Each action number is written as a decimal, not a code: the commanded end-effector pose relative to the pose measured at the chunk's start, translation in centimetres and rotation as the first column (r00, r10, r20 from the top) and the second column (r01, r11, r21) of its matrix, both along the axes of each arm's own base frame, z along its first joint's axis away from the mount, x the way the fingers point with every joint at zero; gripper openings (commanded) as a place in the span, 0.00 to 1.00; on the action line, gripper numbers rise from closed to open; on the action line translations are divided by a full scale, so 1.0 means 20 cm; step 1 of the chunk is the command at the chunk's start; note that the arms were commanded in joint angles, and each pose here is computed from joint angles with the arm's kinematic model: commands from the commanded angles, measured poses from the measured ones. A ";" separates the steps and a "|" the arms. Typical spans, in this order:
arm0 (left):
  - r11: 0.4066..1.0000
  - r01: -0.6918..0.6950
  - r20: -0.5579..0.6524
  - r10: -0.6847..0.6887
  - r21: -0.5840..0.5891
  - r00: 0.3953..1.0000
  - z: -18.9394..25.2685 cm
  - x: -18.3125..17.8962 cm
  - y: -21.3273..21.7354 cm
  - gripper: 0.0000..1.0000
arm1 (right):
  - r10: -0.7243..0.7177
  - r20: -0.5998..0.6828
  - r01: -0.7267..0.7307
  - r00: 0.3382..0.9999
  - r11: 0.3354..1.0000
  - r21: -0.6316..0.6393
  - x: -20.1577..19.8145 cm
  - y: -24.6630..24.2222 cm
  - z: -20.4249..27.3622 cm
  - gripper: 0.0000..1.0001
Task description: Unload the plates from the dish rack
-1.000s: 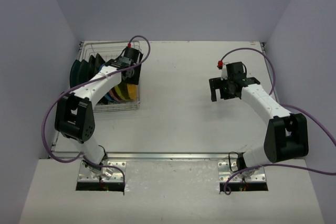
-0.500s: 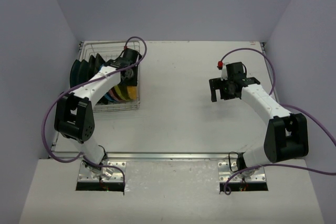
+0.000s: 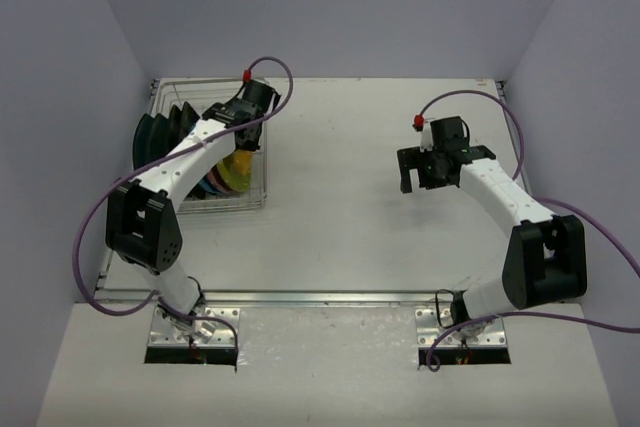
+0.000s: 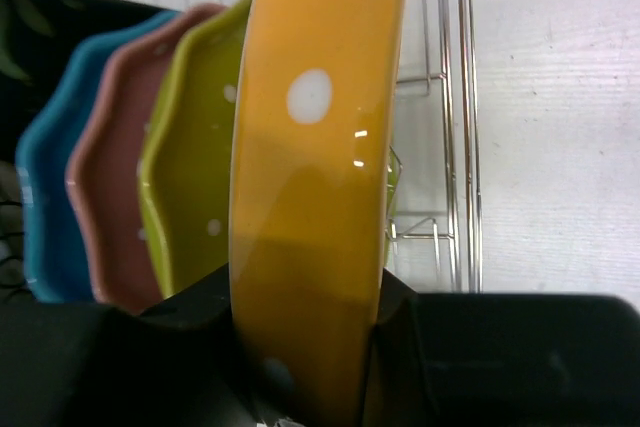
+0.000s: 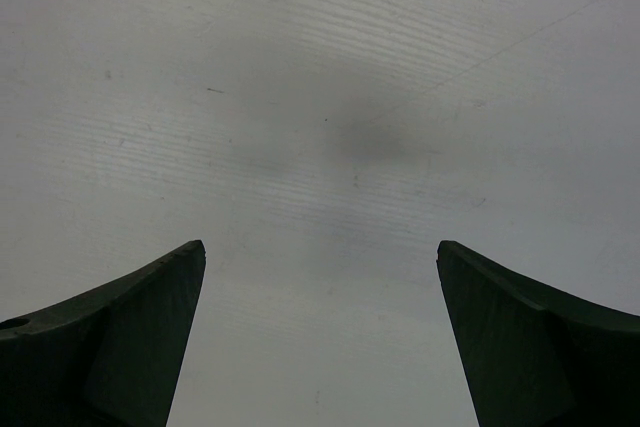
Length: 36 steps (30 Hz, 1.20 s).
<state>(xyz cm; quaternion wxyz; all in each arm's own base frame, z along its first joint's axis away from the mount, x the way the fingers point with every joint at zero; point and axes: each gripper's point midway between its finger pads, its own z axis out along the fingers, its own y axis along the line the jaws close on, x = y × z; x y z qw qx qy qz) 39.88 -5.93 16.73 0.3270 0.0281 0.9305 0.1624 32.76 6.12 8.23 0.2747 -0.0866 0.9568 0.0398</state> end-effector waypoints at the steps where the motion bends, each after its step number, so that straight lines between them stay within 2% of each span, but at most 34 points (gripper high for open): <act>1: 0.976 -0.087 0.268 0.032 0.197 0.963 0.51 0.05 0.15 0.00 | 0.001 0.045 -0.002 0.999 0.999 0.035 0.08 0.04 0.08 0.99; 7: 0.952 -0.098 0.306 0.004 0.291 0.952 0.61 0.03 0.12 0.00 | 0.011 0.046 -0.013 0.999 0.999 0.044 0.08 0.05 0.10 0.99; 10: 0.953 -0.100 0.333 -0.001 0.287 0.943 0.66 0.02 0.12 0.00 | 0.027 0.061 -0.031 0.998 0.997 0.072 0.07 0.08 0.13 0.99; 13: 0.972 -0.054 0.372 -0.035 0.227 0.928 0.75 0.02 0.08 0.00 | 0.072 0.110 -0.090 0.991 0.983 0.160 0.07 0.17 0.21 0.99; 15: 0.992 0.063 0.390 -0.099 0.105 0.916 0.81 0.00 -0.03 0.00 | 0.098 0.154 -0.132 0.983 0.966 0.224 0.08 0.23 0.31 0.99; 17: 0.975 0.214 0.392 -0.177 -0.053 0.903 0.85 -0.05 -0.18 0.00 | 0.135 0.187 -0.188 0.973 0.933 0.306 0.07 0.32 0.41 0.99; 19: 0.900 0.384 0.393 -0.285 -0.204 0.874 0.86 -0.12 -0.37 0.00 | 0.166 0.227 -0.244 0.960 0.894 0.375 0.07 0.39 0.52 0.99; 21: 0.793 0.509 0.406 -0.366 -0.335 0.837 0.85 -0.21 -0.53 0.00 | 0.176 0.265 -0.279 0.948 0.859 0.429 0.06 0.45 0.61 0.99; 23: 0.651 0.613 0.419 -0.453 -0.447 0.787 0.83 -0.31 -0.70 0.00 | 0.198 0.326 -0.346 0.924 0.796 0.496 0.05 0.53 0.72 0.99; 26: 0.510 0.668 0.408 -0.535 -0.542 0.740 0.79 -0.42 -0.82 0.00 | 0.191 0.375 -0.384 0.907 0.743 0.548 0.04 0.58 0.81 0.99; 30: 0.323 0.683 0.389 -0.631 -0.655 0.671 0.74 -0.55 -0.96 0.00 | 0.207 0.377 -0.413 0.903 0.666 0.621 0.01 0.64 0.85 0.99; 34: 0.214 0.675 0.389 -0.679 -0.706 0.622 0.72 -0.61 -1.02 0.00 | 0.269 0.350 -0.442 0.897 0.544 0.714 -0.06 0.72 0.87 0.99; 36: 0.150 0.657 0.387 -0.704 -0.739 0.596 0.70 -0.65 -1.05 0.00 | 0.271 0.343 -0.436 0.899 0.508 0.743 -0.06 0.74 0.88 0.99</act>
